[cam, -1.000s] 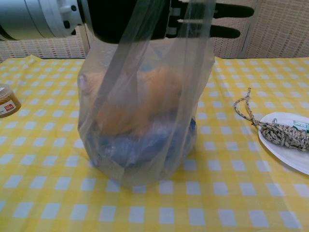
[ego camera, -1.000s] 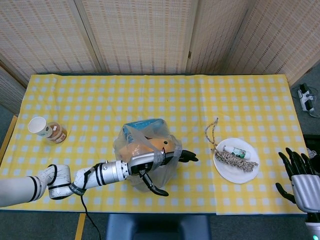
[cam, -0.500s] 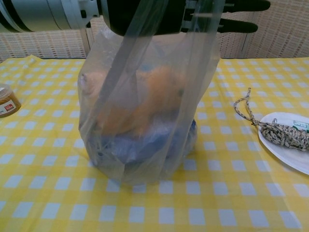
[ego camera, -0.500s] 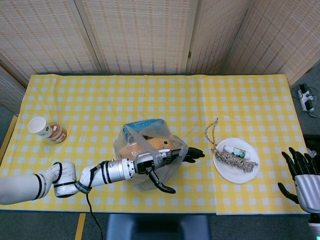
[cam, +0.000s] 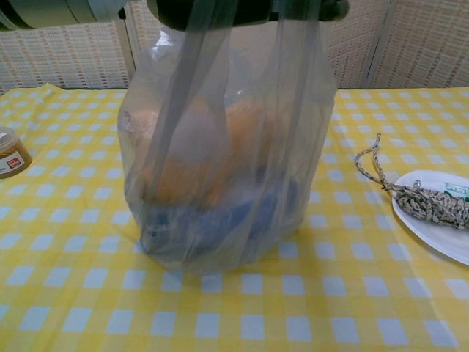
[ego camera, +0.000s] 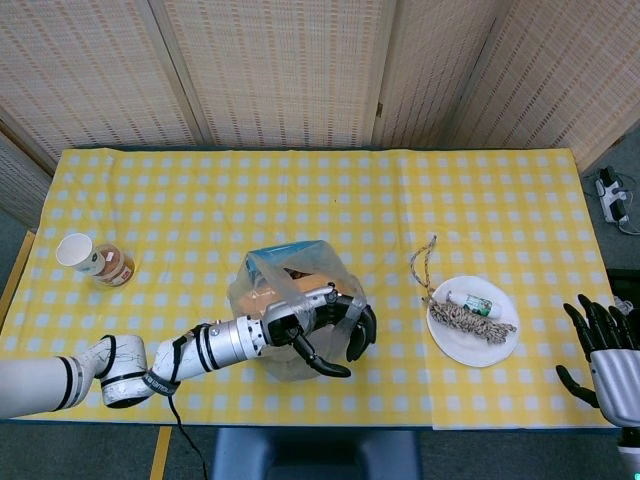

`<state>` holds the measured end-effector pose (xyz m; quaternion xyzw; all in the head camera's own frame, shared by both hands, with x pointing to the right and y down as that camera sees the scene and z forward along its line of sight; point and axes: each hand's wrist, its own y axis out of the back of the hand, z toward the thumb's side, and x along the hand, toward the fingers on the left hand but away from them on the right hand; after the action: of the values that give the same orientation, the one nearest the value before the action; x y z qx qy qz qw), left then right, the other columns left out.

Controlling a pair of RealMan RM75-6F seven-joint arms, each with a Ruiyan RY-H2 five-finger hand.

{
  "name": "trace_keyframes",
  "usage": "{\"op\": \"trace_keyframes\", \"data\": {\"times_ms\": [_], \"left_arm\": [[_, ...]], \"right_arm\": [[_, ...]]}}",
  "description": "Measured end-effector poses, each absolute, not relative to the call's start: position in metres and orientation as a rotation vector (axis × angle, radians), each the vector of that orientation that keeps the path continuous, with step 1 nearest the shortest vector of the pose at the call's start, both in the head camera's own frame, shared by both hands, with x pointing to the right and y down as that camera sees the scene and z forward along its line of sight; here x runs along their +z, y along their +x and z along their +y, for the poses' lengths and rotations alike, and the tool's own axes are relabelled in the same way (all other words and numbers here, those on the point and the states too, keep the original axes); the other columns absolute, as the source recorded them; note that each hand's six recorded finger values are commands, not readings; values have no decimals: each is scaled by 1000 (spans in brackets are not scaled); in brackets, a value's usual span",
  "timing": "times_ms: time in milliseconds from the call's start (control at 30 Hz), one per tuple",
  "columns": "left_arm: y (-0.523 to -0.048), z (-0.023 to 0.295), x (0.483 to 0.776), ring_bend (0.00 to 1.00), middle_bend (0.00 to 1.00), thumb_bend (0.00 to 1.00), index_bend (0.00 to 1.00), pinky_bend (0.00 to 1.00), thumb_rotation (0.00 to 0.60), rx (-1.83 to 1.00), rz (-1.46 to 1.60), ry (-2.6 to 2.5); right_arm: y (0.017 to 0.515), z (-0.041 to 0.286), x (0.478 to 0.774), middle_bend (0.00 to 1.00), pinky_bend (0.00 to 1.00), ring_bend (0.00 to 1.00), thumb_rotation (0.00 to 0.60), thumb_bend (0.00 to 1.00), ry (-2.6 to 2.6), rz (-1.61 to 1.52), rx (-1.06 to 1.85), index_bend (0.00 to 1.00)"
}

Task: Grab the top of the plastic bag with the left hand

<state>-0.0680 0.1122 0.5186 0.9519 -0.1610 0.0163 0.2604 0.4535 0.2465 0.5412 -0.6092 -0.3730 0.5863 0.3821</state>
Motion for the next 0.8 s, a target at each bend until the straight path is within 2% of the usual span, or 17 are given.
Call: {"op": "trace_keyframes", "data": {"times_ms": [67,167,467,800], "left_arm": [[-71,110,520,831,933,371,805,832,600,58,-498,2581],[-78,107,523,868,966,469,835,869,600,91,-600,2562],[-97,103,517,916,994,578,850,928,600,144,-785,2544],[-105,88,488,927,1000,601,855,940,600,116,-846,2558]], "right_arm": [[453,246,542,0,0,0,600,312,-1553,-950,1498,0],[454,246,543,0,0,0,600,312,-1552,-949,1504,0],[452,246,546,0,0,0,600,312,-1554,-936,1512,0],[452,248,545,0,0,0,600,312,-1551,-936,1512,0]]}}
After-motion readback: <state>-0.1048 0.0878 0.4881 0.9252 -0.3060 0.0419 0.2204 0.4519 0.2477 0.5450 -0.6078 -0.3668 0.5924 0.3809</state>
